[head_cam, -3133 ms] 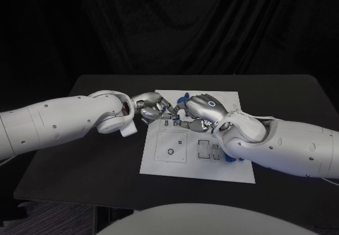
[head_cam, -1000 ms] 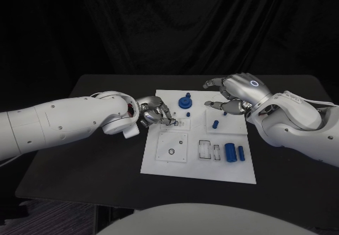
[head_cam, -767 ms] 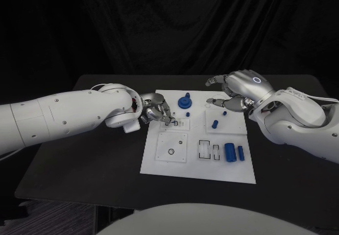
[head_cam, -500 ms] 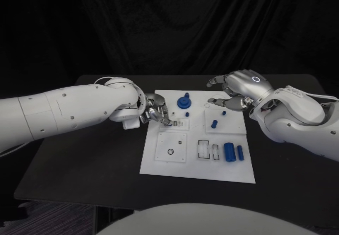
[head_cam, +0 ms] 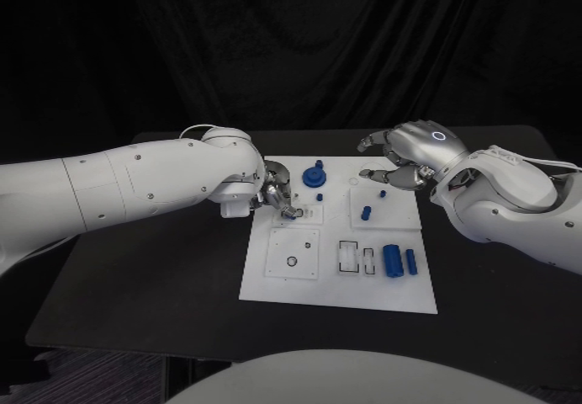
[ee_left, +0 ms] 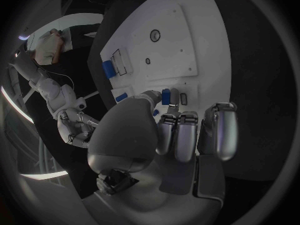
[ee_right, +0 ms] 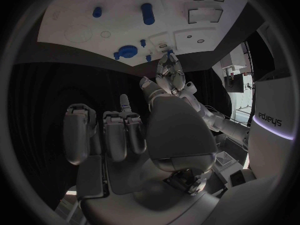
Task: Assemble the parts on the task board
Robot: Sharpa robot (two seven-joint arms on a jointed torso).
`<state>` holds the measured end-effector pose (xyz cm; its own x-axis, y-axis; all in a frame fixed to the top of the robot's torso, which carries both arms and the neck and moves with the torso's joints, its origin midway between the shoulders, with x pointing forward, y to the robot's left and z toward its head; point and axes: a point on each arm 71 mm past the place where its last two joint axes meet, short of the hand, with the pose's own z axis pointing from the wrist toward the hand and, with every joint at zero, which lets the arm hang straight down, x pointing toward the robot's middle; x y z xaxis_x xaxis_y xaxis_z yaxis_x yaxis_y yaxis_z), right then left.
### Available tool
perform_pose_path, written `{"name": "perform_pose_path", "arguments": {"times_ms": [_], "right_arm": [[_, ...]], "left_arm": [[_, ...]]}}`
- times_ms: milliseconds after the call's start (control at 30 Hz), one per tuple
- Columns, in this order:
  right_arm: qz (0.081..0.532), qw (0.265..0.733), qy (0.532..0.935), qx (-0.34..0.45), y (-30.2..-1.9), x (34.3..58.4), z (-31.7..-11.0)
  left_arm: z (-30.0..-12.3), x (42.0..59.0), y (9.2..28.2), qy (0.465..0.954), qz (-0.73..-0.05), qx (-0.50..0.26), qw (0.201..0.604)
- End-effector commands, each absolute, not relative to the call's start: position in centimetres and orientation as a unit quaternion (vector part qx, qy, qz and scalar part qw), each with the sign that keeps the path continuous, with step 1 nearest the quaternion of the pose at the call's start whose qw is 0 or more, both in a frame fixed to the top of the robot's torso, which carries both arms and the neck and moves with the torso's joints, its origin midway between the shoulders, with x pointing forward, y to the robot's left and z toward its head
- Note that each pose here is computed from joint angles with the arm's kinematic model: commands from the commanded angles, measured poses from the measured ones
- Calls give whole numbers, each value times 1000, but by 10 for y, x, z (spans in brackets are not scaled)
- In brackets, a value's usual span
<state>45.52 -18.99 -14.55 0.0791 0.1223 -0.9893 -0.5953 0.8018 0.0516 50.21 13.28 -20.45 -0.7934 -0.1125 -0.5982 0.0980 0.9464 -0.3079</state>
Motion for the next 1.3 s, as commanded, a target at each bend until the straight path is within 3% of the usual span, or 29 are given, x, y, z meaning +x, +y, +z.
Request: {"name": "perform_pose_path", "arguments": {"times_ms": [33, 1300], "right_arm": [[244, 711, 634, -185, -191, 457, -146], [232, 707, 643, -180, -194, 459, -149]], "left_arm": [[-203, 503, 132, 933, -150, -9, 327], [-205, 510, 113, 927, -142, -22, 345]]}}
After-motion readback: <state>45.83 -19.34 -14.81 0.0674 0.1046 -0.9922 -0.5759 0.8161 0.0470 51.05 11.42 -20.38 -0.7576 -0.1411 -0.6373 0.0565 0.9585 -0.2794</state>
